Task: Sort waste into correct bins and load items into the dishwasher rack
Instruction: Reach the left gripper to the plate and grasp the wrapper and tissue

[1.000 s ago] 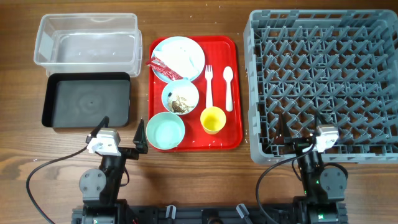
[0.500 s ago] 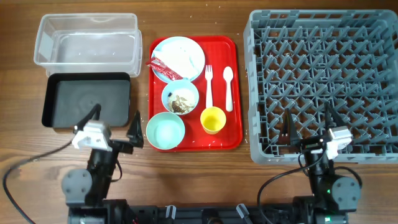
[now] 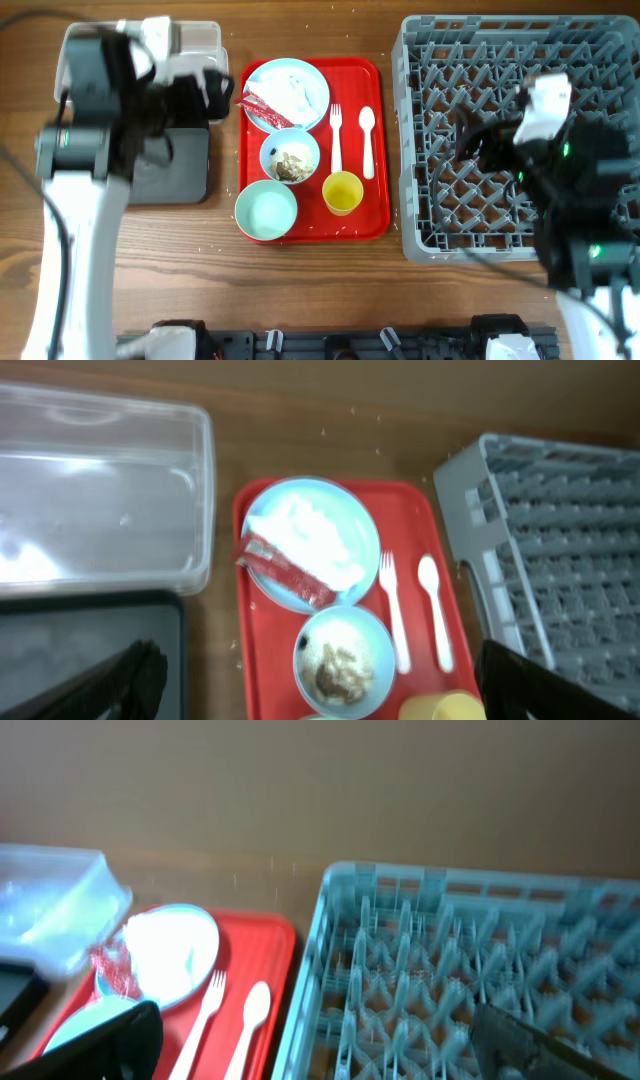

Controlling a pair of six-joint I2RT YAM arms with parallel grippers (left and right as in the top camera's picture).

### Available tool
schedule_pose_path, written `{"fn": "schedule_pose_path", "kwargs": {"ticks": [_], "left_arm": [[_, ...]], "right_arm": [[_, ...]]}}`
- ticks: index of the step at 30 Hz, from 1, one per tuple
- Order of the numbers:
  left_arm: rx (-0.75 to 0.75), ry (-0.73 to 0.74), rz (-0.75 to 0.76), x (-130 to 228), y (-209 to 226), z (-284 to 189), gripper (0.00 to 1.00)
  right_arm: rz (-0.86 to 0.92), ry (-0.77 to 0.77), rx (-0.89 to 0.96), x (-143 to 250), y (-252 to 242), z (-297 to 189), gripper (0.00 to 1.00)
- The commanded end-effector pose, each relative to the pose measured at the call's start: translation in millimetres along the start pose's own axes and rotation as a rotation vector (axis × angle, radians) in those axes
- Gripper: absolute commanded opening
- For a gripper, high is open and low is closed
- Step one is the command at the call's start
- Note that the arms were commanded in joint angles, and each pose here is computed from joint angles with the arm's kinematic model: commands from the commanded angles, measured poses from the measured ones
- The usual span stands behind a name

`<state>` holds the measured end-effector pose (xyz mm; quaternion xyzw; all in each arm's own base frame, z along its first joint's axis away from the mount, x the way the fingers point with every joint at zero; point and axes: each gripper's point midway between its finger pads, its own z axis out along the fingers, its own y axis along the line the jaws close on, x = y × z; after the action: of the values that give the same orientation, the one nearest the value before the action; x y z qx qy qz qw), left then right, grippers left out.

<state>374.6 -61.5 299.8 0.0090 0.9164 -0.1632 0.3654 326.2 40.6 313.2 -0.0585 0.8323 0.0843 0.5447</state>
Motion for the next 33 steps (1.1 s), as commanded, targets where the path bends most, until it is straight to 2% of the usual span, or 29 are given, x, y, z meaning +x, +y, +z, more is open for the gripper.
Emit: {"fn": "schedule_pose_path", "kwargs": {"ticks": [1, 5, 10, 11, 12, 15, 19, 21, 27, 33], "left_arm": [[0.055, 0.067, 0.044, -27, -33, 22, 1.0], [0.133, 0.097, 0.092, -26, -65, 57, 1.0], [0.157, 0.131, 0.095, -19, -81, 98, 1.0], [0.132, 0.154, 0.042, -14, -78, 112, 1.0], [0.03, 0.183, -0.079, -6, -62, 136, 1.0], [-0.196, 0.217, -0.298, 16, -22, 180, 1.0], [-0.293, 0.291, -0.464, 53, 0, 232, 1.0], [-0.319, 0.312, -0.505, 67, 8, 252, 1.0], [-0.322, 0.319, -0.504, 84, 18, 292, 1.0], [-0.332, 0.335, -0.504, 97, 23, 307, 1.0]], "right_arm": [[0.009, 0.105, -0.008, -10, -1, 14, 1.0], [0.031, 0.204, -0.008, 9, -5, 41, 1.0], [0.056, 0.342, -0.007, 43, -8, 55, 1.0], [0.059, 0.359, -0.007, 47, -8, 56, 1.0], [0.062, 0.375, -0.006, 51, -8, 57, 1.0], [0.09, 0.384, -0.004, 53, -8, 59, 0.99], [0.1, 0.398, -0.004, 57, -8, 59, 1.0], [0.101, 0.405, -0.003, 59, -8, 58, 1.0], [0.104, 0.416, -0.003, 61, -8, 59, 1.0], [0.103, 0.414, -0.003, 61, -8, 59, 1.0]]}}
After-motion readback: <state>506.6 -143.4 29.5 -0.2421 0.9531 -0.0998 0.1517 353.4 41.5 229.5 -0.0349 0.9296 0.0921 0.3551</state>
